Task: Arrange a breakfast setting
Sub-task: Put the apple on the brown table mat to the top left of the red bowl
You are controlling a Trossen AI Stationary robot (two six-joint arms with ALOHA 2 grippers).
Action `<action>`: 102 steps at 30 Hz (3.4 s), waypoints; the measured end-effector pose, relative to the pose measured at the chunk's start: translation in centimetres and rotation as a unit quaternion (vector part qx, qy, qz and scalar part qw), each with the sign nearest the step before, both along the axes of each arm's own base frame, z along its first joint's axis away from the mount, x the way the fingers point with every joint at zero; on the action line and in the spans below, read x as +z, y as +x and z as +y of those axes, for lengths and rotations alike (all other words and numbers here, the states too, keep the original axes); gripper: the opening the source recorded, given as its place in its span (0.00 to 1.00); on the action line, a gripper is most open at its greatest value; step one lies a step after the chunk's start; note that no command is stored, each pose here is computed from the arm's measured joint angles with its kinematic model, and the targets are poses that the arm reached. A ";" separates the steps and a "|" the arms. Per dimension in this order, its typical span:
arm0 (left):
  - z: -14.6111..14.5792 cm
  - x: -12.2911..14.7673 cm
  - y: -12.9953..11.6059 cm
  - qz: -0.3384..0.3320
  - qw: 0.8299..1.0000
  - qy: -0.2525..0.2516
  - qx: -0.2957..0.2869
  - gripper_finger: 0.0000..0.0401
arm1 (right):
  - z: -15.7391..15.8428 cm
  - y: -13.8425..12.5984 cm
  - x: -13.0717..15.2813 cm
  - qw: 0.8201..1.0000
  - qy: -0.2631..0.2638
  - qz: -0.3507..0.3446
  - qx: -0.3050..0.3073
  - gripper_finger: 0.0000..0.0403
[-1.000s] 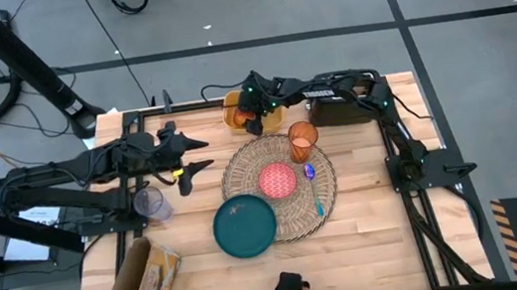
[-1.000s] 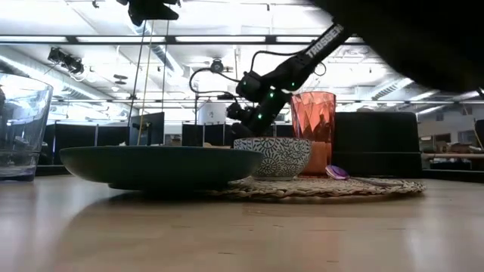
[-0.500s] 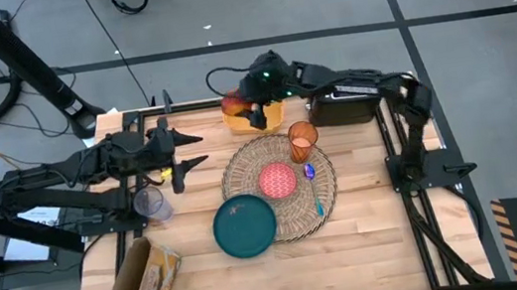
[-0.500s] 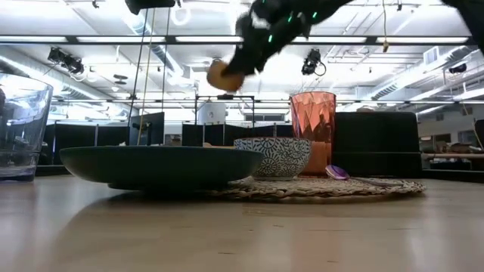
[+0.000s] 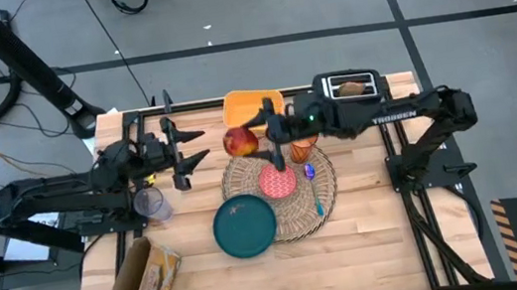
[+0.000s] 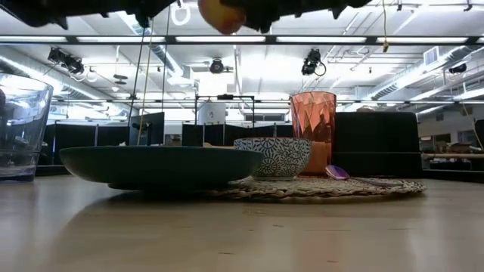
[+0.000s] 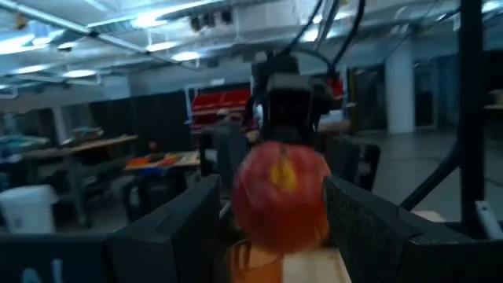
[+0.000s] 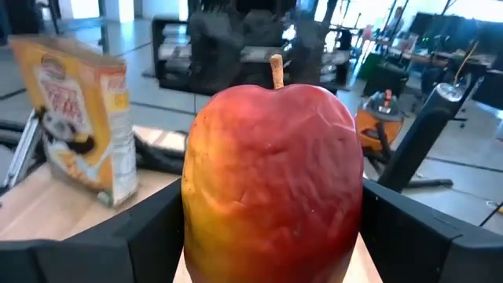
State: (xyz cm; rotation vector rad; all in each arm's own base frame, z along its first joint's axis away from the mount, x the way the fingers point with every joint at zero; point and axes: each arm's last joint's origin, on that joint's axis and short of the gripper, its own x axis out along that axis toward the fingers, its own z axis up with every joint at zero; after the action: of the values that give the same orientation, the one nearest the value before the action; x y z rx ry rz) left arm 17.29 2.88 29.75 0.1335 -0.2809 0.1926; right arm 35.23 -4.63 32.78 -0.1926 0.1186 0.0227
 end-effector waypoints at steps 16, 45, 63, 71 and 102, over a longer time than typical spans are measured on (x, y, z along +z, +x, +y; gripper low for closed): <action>0.8 -1.6 3.4 -0.033 0.998 -0.012 -0.047 0.53 | 1.6 1.8 -1.9 1.000 0.001 -0.028 -0.011 0.82; 1.4 -2.6 4.4 -0.021 0.999 -0.016 -0.020 0.04 | 1.0 1.7 -2.4 0.999 -0.006 0.002 -0.046 0.95; 3.3 -9.2 7.5 0.152 0.982 -0.088 0.075 0.04 | 2.8 -5.7 2.0 0.990 0.029 0.101 -0.095 0.95; 3.9 -12.6 9.1 0.175 0.973 -0.109 0.101 0.04 | 5.0 -6.2 1.5 0.986 0.048 0.136 -0.080 0.94; 5.0 -17.4 10.2 0.205 0.960 -0.146 0.126 0.20 | 6.6 -8.0 1.8 0.980 0.064 0.167 -0.081 0.94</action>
State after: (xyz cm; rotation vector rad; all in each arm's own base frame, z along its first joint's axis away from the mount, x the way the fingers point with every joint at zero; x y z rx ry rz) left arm 27.47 7.86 12.33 -0.0856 0.1805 0.4494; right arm 27.25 1.95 34.58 -0.0478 0.4669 -0.1008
